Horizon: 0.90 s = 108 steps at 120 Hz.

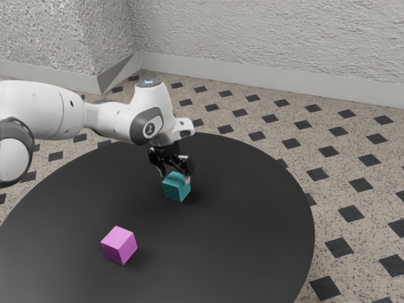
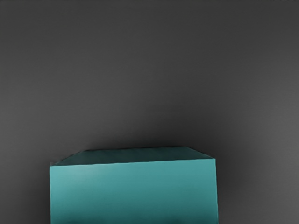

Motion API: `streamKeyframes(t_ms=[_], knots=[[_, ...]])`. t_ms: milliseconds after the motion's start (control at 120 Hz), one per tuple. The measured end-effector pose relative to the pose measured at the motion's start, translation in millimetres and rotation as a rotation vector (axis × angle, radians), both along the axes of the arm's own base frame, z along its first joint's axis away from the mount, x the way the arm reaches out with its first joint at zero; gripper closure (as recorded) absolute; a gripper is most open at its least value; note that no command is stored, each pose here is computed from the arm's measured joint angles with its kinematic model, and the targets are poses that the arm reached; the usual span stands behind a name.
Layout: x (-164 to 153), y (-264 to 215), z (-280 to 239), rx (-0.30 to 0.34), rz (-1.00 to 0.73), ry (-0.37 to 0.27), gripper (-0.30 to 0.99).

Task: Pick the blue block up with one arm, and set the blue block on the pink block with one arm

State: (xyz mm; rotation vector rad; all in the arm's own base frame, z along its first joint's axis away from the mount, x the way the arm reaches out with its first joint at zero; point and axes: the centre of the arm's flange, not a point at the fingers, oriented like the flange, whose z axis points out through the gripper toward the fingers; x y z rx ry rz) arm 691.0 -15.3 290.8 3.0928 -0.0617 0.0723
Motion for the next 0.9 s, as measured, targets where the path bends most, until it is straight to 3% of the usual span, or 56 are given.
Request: streamKeyframes(t_ms=[267, 525, 717, 900], knots=[[-1, 0, -18, 0.013, -0.010, 0.015, 0.06], [-1, 0, -20, 0.021, -0.012, 0.014, 0.26], [0, 1, -20, 0.024, 0.000, 0.012, 0.31], [-9, 1, 34, 0.049, 0.008, -0.035, 0.34]])
